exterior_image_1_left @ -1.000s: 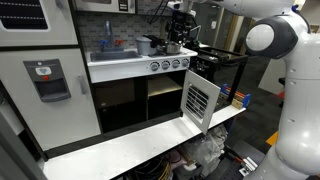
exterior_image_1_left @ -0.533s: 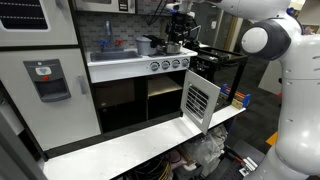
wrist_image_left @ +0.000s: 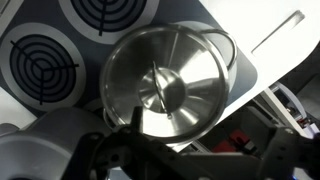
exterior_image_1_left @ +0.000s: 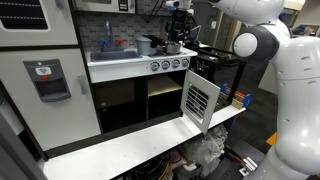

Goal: Open the kitchen cabinet, take the lid off the silver pot and put it in the kitchen cabinet

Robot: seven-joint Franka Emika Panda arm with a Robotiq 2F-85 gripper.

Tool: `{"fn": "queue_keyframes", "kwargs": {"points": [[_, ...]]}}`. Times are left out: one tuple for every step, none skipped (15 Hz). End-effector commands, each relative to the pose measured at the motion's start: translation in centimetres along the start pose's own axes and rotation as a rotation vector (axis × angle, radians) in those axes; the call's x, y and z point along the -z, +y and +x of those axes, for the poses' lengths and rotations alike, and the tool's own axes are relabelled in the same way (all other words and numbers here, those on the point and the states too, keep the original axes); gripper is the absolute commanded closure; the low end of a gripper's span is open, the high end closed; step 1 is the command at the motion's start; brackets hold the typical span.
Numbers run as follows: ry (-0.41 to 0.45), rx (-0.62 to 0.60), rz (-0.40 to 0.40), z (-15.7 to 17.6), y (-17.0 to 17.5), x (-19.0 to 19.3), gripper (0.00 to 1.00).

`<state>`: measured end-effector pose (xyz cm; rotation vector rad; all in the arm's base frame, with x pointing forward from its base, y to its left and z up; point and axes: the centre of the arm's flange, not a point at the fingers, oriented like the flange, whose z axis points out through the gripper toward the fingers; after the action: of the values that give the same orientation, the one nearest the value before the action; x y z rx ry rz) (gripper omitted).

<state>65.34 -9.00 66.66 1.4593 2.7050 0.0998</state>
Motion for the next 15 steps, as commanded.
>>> {"fn": "queue_keyframes", "kwargs": {"points": [[-0.008,0.035,0.020,-2.3,1.6,1.3,0.00],[-0.008,0.038,0.021,-2.4,1.7,1.2,0.00],[-0.007,0.039,0.021,-2.6,1.8,1.1,0.00],[-0.005,0.043,0.023,-2.7,1.9,1.0,0.00],[-0.005,0.045,0.024,-2.8,1.9,0.8,0.00],[-0.005,0.049,0.025,-2.9,2.0,0.7,0.00],[-0.005,0.052,0.028,-3.0,2.0,0.5,0.04],[-0.007,0.056,0.029,-2.9,2.1,0.4,0.28],[-0.008,0.060,0.028,-3.0,2.2,0.3,0.29],[-0.009,0.063,0.028,-3.0,2.2,0.3,0.30],[-0.012,0.067,0.030,-2.9,2.3,0.2,0.36],[-0.013,0.070,0.031,-2.8,2.3,0.2,0.44],[-0.013,0.070,0.031,-2.8,2.3,0.2,0.50],[-0.014,0.072,0.031,-2.7,2.3,0.4,0.56],[-0.015,0.073,0.032,-2.7,2.3,0.4,0.56]]}}
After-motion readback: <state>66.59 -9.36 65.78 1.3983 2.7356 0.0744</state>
